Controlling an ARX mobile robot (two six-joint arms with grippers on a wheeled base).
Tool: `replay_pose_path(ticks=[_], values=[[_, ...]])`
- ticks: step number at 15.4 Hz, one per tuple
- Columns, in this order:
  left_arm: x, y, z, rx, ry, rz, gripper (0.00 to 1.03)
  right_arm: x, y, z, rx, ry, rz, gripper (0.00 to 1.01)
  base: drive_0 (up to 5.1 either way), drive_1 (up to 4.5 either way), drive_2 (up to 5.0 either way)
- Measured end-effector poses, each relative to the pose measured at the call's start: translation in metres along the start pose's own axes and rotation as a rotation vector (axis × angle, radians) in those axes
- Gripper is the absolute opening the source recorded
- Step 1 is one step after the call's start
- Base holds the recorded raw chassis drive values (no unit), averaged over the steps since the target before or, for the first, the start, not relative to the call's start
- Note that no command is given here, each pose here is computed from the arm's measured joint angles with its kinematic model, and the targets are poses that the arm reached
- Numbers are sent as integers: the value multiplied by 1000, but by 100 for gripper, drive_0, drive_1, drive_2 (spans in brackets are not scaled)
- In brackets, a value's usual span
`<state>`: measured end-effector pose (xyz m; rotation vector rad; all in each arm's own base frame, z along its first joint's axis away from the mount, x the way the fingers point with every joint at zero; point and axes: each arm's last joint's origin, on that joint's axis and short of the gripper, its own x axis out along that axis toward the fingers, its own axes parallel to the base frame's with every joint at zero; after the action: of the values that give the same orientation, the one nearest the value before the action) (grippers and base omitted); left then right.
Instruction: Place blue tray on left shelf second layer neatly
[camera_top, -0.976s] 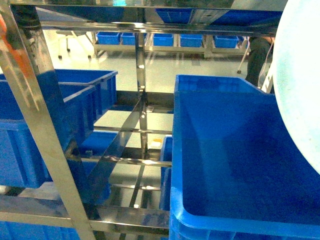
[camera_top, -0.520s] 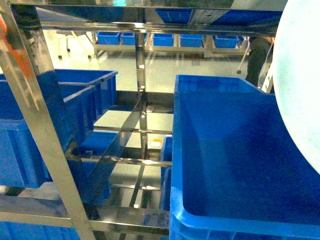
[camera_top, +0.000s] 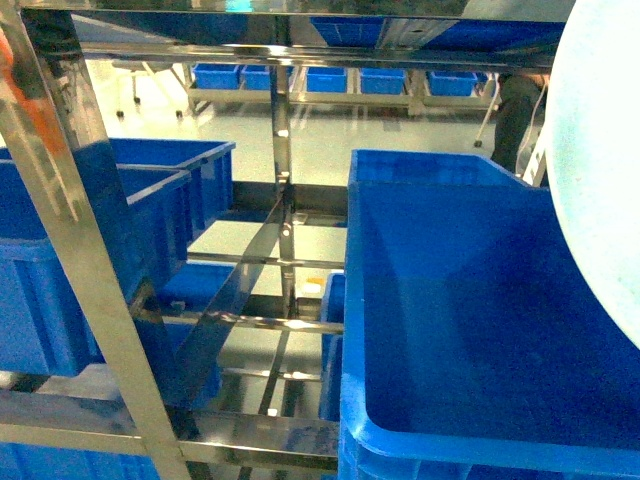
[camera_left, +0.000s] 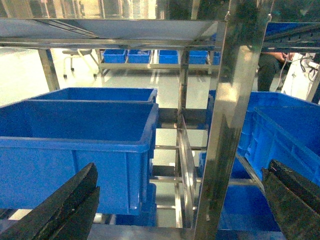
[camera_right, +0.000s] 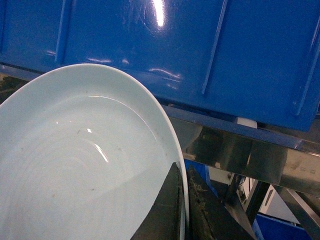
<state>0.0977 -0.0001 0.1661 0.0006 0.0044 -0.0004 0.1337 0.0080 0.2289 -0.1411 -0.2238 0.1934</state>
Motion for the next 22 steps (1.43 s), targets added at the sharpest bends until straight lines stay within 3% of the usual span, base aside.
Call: replay_pose_path(ticks=[9,15,22], values=[[0,0,0,0,0,0,98,18,-2,-4,2,4,20,2,0,0,0],[0,0,0,0,0,0,98,31,-2,-17,-1,38,17,2,0,0,0],[0,0,0,0,0,0,98,34,4,-55,-25,156,37,2,0,0,0]])
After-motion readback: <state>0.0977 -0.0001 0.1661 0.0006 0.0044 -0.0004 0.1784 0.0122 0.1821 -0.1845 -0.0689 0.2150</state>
